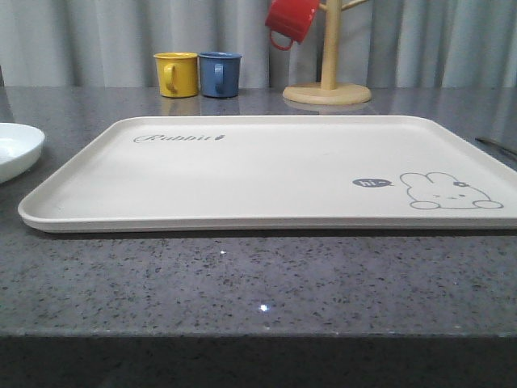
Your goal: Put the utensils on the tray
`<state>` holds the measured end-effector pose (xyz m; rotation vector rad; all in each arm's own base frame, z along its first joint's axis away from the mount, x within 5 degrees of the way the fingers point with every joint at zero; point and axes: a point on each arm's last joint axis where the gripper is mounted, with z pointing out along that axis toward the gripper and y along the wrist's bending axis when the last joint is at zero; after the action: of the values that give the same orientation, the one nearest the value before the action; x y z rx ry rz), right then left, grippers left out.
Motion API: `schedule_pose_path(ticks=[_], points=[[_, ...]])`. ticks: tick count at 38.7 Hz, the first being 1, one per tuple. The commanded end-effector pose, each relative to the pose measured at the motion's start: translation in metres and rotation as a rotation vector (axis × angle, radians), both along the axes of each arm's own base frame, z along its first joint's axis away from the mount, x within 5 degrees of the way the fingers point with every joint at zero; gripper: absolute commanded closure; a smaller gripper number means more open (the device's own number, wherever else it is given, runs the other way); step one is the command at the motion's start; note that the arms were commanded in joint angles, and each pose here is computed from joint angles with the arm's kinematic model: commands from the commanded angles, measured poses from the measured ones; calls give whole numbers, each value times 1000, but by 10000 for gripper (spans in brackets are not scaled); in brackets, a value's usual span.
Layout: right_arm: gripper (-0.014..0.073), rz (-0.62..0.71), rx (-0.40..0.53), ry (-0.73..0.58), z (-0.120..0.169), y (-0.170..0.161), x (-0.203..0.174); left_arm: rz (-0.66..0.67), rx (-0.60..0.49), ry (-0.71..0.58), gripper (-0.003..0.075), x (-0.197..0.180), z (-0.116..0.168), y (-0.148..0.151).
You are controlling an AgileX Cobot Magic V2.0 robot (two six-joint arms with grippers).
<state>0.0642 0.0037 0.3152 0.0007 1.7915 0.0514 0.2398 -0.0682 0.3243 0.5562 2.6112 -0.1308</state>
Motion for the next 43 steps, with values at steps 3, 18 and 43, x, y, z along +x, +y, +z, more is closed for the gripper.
schedule_pose_path(ticks=[3,18,43], points=[[-56,-15,-4,-98,18,-1,2,-29,28,78,220,18,-7,-10],[-56,-15,-4,-97,18,-1,2,-36,105,182,428,42,-43,-13],[-56,-14,-4,-91,17,-1,2,-70,167,145,738,48,7,-12]])
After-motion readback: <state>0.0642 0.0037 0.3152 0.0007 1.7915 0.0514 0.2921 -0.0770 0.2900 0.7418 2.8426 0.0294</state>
